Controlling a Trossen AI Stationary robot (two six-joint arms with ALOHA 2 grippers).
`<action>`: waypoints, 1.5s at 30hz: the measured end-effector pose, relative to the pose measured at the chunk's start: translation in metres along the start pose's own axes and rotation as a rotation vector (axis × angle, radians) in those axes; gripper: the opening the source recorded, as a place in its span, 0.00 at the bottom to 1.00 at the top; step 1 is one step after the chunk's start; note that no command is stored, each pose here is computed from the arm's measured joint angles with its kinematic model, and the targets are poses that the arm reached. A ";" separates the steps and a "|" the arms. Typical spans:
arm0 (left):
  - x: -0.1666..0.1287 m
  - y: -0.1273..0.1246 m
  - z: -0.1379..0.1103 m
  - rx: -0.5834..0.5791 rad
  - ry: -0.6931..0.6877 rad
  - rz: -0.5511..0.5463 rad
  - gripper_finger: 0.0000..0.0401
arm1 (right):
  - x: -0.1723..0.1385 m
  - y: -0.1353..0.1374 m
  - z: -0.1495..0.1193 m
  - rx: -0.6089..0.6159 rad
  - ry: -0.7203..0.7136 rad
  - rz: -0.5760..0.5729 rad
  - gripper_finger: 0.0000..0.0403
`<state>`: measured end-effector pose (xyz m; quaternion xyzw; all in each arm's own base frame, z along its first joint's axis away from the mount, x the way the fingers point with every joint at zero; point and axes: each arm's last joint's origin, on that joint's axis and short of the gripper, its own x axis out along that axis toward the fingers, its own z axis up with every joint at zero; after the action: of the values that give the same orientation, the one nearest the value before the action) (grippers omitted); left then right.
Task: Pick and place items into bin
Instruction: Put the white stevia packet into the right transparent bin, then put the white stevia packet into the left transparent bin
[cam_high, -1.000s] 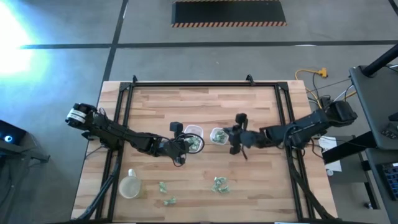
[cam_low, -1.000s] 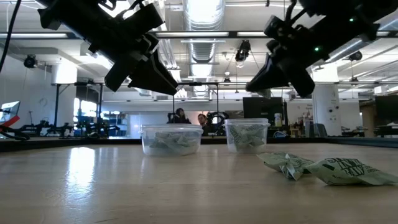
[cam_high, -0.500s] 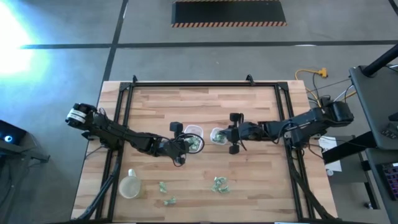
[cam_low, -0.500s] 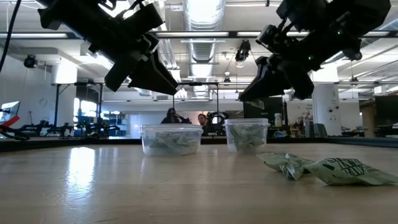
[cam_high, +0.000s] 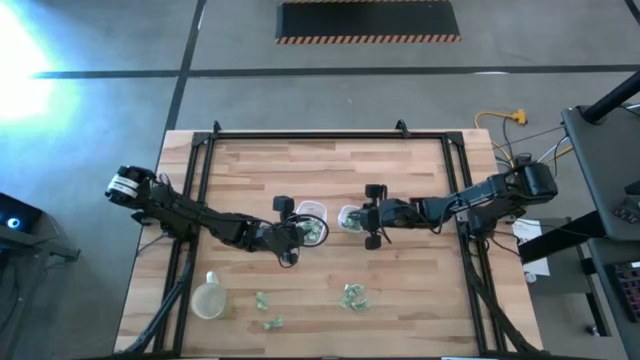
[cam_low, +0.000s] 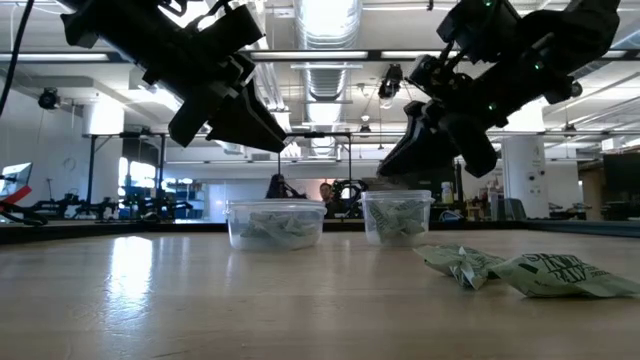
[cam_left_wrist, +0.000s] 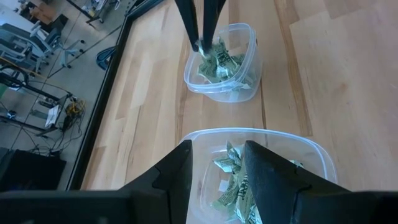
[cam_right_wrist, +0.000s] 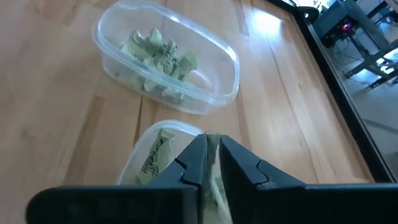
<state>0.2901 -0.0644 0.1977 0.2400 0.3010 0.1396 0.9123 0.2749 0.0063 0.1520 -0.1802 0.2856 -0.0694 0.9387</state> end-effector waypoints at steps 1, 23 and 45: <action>0.000 0.000 0.000 0.000 0.000 0.000 0.32 | 0.001 0.000 -0.001 -0.001 0.005 -0.001 0.10; -0.004 -0.005 -0.010 0.017 0.095 -0.031 0.32 | -0.049 -0.014 0.011 0.088 0.034 0.020 0.23; -0.026 -0.035 0.004 -0.089 0.055 -0.537 0.32 | -0.086 0.017 0.003 0.255 0.182 0.309 0.18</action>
<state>0.2757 -0.1063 0.1946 0.1075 0.3722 -0.0878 0.9177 0.2062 0.0429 0.1918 -0.0071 0.3824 0.0240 0.9237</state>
